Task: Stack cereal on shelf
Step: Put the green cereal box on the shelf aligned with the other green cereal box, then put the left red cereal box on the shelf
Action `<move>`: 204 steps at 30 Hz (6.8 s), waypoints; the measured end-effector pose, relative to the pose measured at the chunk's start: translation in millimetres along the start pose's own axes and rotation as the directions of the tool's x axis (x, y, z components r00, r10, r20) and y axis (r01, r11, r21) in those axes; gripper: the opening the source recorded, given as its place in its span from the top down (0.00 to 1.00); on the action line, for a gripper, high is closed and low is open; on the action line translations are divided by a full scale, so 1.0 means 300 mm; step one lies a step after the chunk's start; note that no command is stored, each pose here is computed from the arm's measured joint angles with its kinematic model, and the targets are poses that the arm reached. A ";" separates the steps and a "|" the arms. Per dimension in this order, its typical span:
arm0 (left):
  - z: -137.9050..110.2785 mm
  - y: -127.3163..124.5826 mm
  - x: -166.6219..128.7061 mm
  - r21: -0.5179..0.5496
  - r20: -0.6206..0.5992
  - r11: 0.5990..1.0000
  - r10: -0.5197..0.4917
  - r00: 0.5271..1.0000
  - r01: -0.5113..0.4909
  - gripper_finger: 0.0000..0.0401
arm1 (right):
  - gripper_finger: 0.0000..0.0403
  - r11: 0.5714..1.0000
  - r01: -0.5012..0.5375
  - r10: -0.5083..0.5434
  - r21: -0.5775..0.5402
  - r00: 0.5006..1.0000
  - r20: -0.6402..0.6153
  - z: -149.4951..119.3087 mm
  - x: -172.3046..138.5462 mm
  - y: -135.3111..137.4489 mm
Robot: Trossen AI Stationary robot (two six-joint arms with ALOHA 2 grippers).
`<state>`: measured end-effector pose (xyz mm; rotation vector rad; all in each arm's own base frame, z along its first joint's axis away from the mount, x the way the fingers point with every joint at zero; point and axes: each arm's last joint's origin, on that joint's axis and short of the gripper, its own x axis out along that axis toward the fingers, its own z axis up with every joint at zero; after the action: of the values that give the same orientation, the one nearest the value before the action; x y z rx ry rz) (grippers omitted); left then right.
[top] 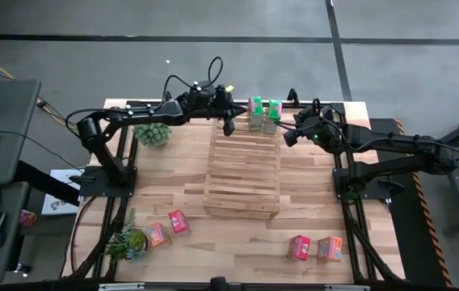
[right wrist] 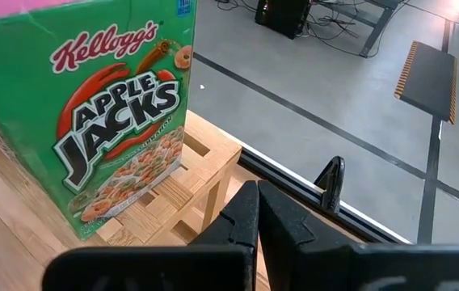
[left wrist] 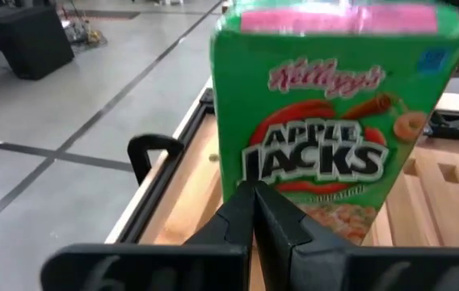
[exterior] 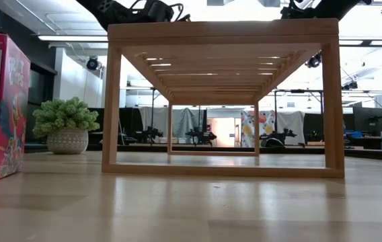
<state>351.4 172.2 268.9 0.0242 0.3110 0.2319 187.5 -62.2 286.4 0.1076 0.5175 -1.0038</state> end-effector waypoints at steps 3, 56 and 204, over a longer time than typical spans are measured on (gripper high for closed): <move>-0.002 0.000 0.011 -0.003 0.018 1.000 0.007 1.000 -0.007 1.00 | 1.00 1.000 0.000 0.000 0.000 1.000 0.000 0.000 0.000 0.000; -0.042 -0.423 -0.681 0.220 0.234 0.860 -0.505 0.831 0.461 0.65 | 1.00 0.986 -0.132 0.142 0.105 0.986 -0.087 -0.027 -0.069 -0.055; -0.484 -0.616 -0.451 -0.064 -0.696 0.957 -0.246 0.675 0.283 1.00 | 1.00 0.989 -0.076 0.108 0.126 0.955 -0.277 -0.087 -0.054 -0.055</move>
<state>223.0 -40.5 160.2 -0.0643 1.0835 -0.0749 157.4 -50.1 273.5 0.3790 0.7099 -0.9310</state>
